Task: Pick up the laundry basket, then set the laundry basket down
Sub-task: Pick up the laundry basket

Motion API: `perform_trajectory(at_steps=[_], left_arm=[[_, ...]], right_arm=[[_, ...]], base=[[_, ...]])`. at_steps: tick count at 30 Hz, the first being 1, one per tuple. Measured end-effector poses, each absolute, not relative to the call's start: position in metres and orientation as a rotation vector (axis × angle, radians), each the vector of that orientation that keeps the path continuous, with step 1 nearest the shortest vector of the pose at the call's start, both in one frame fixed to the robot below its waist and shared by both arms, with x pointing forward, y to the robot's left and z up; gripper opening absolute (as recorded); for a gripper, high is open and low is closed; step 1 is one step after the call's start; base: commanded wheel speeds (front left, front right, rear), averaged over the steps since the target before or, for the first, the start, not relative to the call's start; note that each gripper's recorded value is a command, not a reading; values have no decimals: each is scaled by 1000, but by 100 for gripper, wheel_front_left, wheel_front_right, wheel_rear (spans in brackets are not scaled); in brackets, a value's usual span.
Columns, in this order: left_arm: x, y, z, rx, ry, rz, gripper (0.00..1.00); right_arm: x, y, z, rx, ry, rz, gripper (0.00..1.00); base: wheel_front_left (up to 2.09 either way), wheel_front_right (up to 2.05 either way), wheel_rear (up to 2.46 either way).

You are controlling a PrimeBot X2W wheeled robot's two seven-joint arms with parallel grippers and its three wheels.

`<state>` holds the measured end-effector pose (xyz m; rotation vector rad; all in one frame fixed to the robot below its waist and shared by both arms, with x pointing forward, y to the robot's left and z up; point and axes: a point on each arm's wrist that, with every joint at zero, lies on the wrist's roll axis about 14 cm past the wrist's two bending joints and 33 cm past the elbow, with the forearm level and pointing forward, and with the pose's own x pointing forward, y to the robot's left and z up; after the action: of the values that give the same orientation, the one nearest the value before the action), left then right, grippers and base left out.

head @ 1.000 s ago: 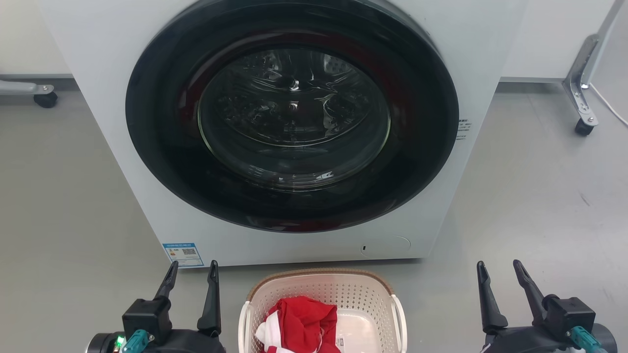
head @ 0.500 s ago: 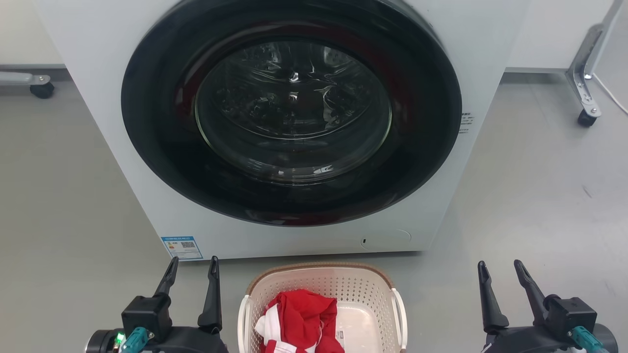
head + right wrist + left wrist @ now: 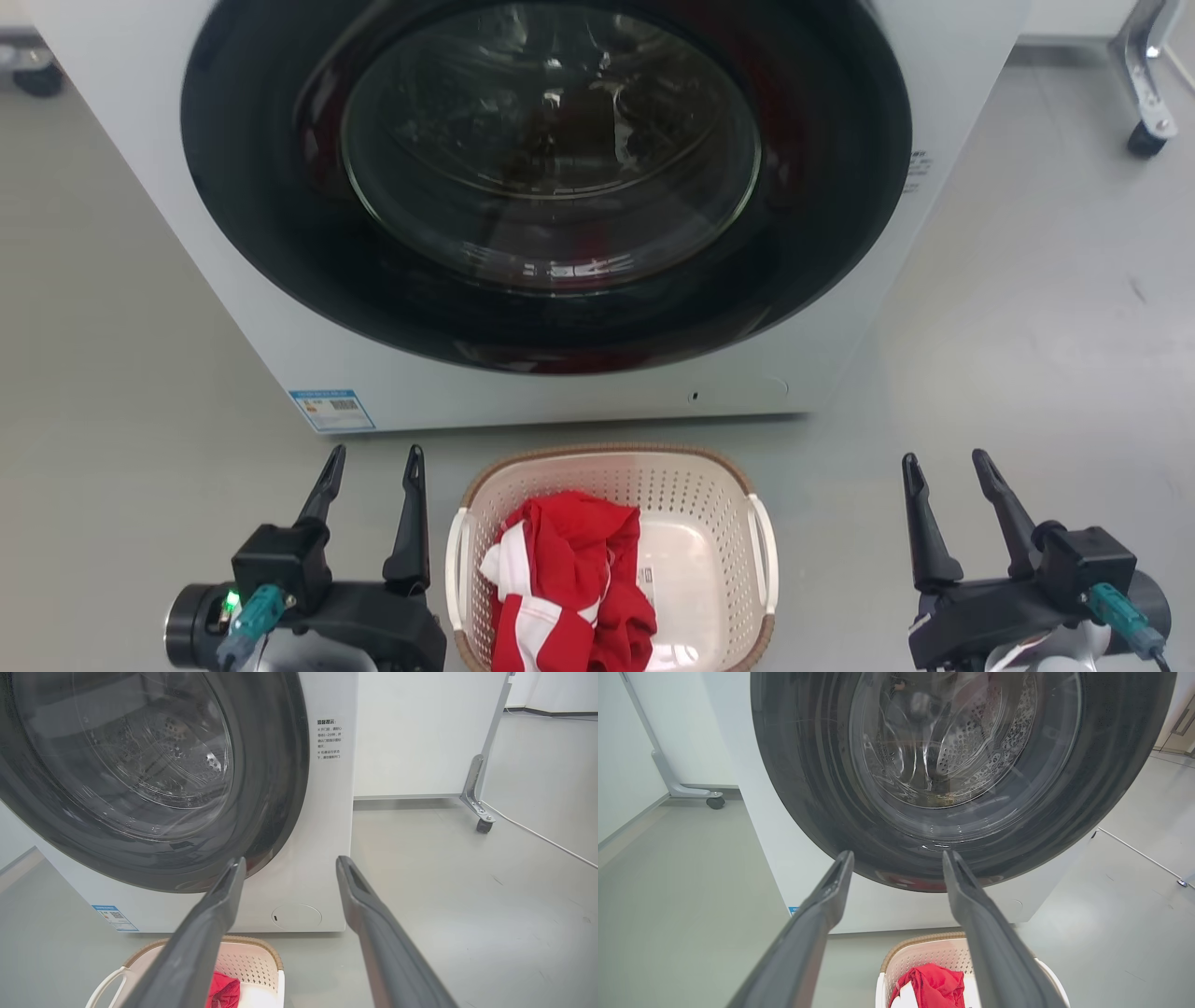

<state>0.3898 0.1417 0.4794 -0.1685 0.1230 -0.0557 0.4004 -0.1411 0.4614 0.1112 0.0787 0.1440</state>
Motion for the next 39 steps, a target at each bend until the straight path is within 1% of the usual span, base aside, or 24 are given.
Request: perform_trajectory(at_steps=[9, 19, 34, 39], left_arm=[[421, 134, 454, -194, 196, -68, 100], [461, 127, 415, -185, 286, -98, 100], [513, 114, 325, -188, 500, -153, 100], [518, 107, 287, -221, 603, -161, 100]], right_arm=[[425, -138, 434, 116, 144, 153, 100], [461, -130, 399, 120, 208, 174, 100], [519, -107, 335, 108, 324, 236, 100], [521, -107, 296, 88, 416, 244, 100]], base=[[0, 0, 0], [0, 0, 0], [0, 0, 0], [0, 0, 0]])
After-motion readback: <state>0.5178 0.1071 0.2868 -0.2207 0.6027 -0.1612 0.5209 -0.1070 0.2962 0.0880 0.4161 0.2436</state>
